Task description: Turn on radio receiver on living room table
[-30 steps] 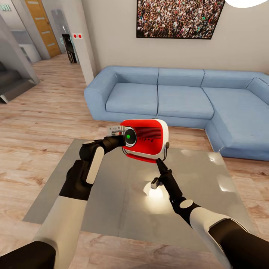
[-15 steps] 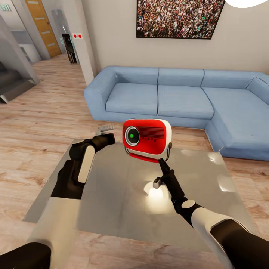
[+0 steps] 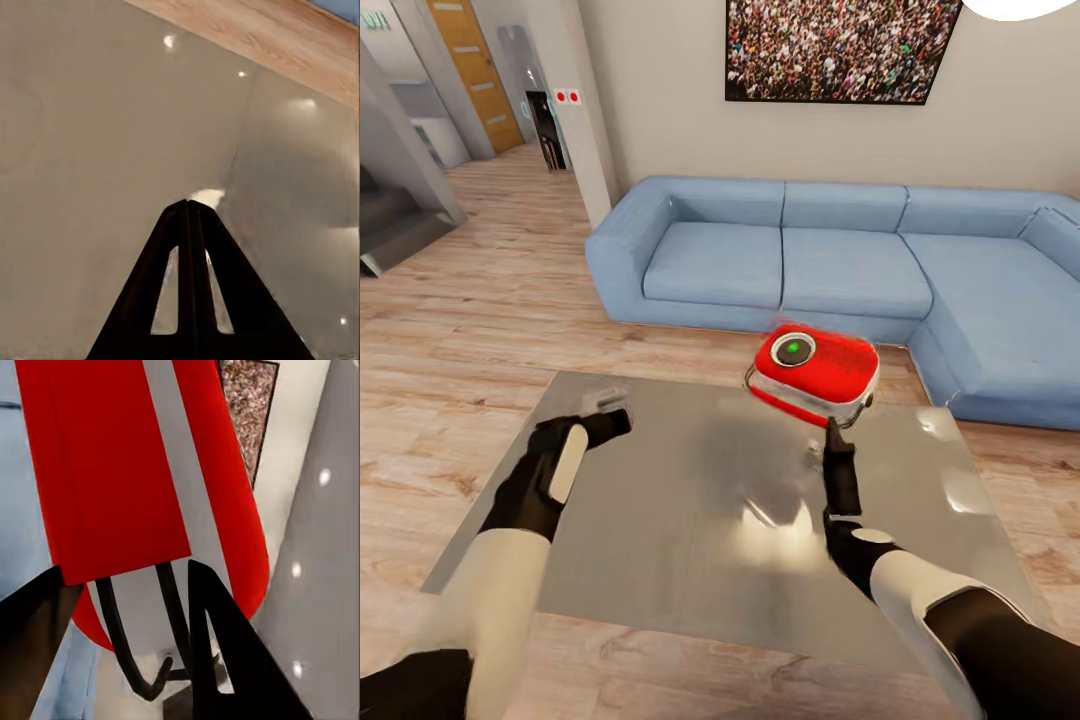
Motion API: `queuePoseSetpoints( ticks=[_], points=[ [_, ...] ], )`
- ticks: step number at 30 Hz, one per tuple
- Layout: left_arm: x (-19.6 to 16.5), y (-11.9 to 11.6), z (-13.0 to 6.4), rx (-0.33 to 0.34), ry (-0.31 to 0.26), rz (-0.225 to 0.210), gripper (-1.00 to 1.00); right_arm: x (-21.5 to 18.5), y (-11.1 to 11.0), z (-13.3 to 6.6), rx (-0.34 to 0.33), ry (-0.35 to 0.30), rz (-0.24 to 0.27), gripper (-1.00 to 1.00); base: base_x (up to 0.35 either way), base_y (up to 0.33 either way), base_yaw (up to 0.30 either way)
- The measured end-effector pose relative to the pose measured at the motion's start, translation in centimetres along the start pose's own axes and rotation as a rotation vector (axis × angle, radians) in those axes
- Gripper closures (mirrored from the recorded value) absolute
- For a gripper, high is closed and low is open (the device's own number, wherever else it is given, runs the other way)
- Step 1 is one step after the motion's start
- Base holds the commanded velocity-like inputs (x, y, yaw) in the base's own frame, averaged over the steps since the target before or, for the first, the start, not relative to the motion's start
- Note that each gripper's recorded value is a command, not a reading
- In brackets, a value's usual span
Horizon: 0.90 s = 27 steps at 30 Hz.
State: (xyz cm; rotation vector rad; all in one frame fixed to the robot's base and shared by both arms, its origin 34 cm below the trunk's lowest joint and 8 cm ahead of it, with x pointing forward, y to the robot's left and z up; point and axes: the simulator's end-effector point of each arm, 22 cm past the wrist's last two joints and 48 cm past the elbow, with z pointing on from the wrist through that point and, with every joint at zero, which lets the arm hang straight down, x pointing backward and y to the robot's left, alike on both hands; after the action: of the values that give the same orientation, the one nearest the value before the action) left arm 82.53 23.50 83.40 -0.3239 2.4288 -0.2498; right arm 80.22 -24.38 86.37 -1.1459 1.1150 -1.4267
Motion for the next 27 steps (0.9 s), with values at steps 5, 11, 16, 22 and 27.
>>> queuePoseSetpoints(
  ticks=[5, 11, 16, 22, 27],
  points=[
    [5.2, 4.4, 1.3, -0.067, 0.102, -0.008, 1.00, 2.7, 6.7, 0.4, -0.338, 0.214, 0.327, 1.00, 0.000, 0.000, 0.000],
    [8.2, 6.7, 1.3, -0.100, 0.131, -0.011, 1.00, 0.1, 7.3, 3.8, -0.599, 0.293, 0.786, 1.00, 0.000, 0.000, 0.000],
    [8.9, 7.3, 1.3, -0.108, 0.134, -0.011, 1.00, 0.9, 3.4, 6.8, -0.719, 0.348, 1.014, 1.00, 0.000, 0.000, 0.000],
    [9.1, 7.9, 1.4, -0.118, 0.129, -0.011, 1.00, 2.3, -3.5, 7.6, -0.860, 0.387, 1.234, 1.00, 0.000, 0.000, 0.000],
    [10.1, 8.5, 1.6, -0.128, 0.140, -0.014, 1.00, 4.6, -3.1, 4.8, -0.952, 0.603, 1.260, 1.00, 0.000, 0.000, 0.000]
  ],
)
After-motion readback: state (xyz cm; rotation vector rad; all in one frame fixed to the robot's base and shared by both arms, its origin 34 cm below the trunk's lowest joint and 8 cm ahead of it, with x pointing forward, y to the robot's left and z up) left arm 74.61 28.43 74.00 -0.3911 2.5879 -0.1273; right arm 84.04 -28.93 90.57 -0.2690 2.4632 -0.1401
